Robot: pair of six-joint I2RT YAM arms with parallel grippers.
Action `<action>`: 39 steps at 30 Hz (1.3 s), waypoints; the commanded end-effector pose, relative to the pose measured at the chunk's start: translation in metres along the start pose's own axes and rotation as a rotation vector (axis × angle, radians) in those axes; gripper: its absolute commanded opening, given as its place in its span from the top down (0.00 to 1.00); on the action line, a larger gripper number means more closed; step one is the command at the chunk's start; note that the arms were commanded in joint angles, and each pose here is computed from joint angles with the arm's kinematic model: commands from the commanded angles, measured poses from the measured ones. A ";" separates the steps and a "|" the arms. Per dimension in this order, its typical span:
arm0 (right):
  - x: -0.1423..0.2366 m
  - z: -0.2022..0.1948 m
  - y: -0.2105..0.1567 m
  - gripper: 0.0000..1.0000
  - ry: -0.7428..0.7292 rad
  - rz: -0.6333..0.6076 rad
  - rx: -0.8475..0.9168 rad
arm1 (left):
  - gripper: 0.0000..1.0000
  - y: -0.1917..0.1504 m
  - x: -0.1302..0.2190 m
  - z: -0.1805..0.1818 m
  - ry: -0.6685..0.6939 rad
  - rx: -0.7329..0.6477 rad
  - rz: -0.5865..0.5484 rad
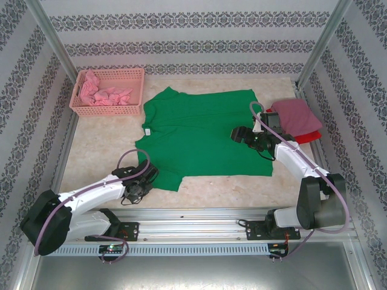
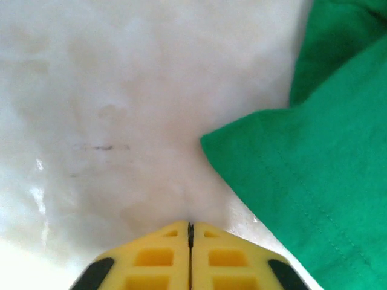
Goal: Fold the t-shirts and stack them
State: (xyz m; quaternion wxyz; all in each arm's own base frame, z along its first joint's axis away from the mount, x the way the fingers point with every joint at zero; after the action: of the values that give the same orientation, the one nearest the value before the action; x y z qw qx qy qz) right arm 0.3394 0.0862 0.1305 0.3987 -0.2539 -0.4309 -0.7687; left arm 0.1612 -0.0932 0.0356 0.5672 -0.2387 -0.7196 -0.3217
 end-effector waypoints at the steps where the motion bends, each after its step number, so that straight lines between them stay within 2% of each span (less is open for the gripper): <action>1: -0.003 0.003 -0.001 0.16 0.015 0.016 0.011 | 1.00 0.011 0.021 -0.010 -0.031 -0.028 -0.042; 5: -0.004 0.003 0.000 0.16 0.019 0.014 0.008 | 1.00 0.024 0.031 -0.036 -0.083 -0.059 -0.090; 11: -0.002 0.001 0.004 0.16 0.023 0.009 -0.002 | 1.00 0.028 0.010 -0.058 -0.067 -0.071 -0.075; 18: 0.017 -0.008 0.008 0.16 0.011 -0.035 -0.016 | 1.00 0.009 -0.013 -0.046 -0.009 -0.066 0.022; 29: 0.027 -0.013 0.005 0.16 0.013 -0.047 -0.031 | 1.00 -0.030 -0.013 0.028 0.075 0.059 0.163; 33: 0.029 -0.012 0.005 0.16 0.019 -0.049 -0.029 | 1.00 -0.031 -0.003 0.030 0.038 0.082 0.158; 39: 0.029 -0.009 0.007 0.16 0.032 -0.055 -0.033 | 0.98 -0.024 0.023 -0.002 -0.091 0.096 0.154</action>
State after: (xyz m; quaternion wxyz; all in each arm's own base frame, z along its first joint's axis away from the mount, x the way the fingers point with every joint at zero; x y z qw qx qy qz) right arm 0.3328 0.0641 0.1467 0.3761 -0.2466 -0.4177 -0.7895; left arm 0.1420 -0.1075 0.0406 0.5644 -0.2801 -0.7366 -0.2459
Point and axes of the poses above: each hand's point on the last joint's axis, 136 mm out from that joint toward the fingers, its own x axis back along the fingers, its own z axis along the line the jaws close on, y = z × x, the point moved 2 cm from there along x, back along the fingers, and after that the axes turned 2 degrees about x, right-handed, at the moved point
